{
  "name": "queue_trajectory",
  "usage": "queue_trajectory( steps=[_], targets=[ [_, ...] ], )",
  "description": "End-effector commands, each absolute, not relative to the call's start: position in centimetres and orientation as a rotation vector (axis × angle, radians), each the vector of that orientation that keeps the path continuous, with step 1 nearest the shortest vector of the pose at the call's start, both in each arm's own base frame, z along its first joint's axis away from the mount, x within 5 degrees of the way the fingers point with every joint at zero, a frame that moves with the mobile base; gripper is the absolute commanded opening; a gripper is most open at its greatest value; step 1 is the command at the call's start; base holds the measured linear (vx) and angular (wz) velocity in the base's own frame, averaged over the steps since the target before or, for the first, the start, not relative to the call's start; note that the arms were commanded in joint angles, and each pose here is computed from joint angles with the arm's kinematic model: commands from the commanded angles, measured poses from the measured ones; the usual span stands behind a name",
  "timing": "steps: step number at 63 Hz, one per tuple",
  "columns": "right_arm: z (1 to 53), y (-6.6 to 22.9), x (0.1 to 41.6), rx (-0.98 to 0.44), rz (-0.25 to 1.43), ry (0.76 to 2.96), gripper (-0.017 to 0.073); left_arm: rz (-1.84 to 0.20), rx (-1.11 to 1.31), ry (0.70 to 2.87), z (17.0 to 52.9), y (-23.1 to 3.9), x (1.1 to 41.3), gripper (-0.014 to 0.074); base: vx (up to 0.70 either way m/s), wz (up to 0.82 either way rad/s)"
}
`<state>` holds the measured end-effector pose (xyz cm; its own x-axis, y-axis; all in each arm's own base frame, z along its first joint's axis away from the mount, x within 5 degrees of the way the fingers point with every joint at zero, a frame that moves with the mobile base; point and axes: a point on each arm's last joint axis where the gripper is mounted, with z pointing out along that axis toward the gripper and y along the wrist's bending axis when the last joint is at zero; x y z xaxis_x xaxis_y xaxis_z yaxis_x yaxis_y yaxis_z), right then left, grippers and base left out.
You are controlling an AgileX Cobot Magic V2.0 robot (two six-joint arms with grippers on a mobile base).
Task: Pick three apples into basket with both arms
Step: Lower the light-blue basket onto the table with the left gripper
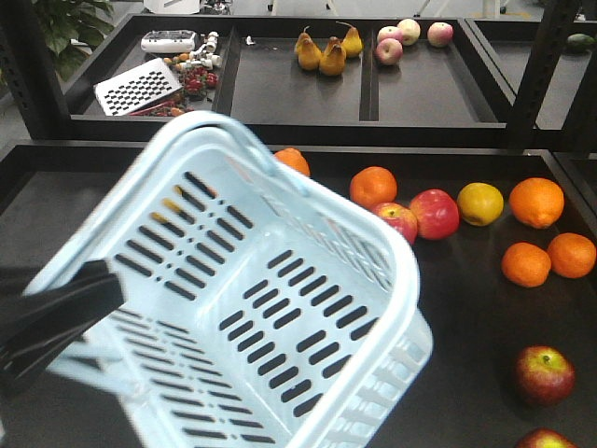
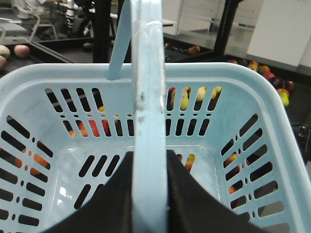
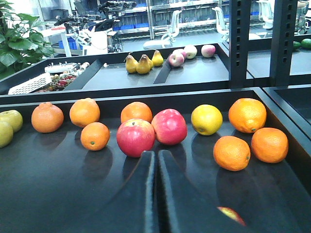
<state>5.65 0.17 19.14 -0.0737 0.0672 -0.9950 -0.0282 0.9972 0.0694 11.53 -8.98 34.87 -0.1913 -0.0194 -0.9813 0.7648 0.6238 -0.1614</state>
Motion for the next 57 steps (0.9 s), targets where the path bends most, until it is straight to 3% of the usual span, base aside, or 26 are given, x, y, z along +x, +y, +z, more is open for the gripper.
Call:
queue_trajectory(
  steps=[1,19,32,57],
  targets=[
    [19.5,0.2,5.6,0.016,0.065,1.565,-0.0004,-0.745,0.746,1.620,36.2,-10.0,14.0,-0.0006,0.00,0.00],
    [19.5,0.2,5.6,0.016,0.065,1.565,-0.0004,-0.792,0.955,1.669,36.0,-13.7,22.5,-0.0006,0.00,0.00],
    [19.5,0.2,5.6,0.016,0.065,1.565,-0.0004,-0.914,1.076,1.701,34.0,-16.3,28.4,-0.0006,0.00,0.00],
    [19.5,0.2,5.6,0.016,0.065,1.565,-0.0004,-0.996,1.197,1.688,29.8,-19.1,35.3,-0.0006,0.00,0.00]
  ],
)
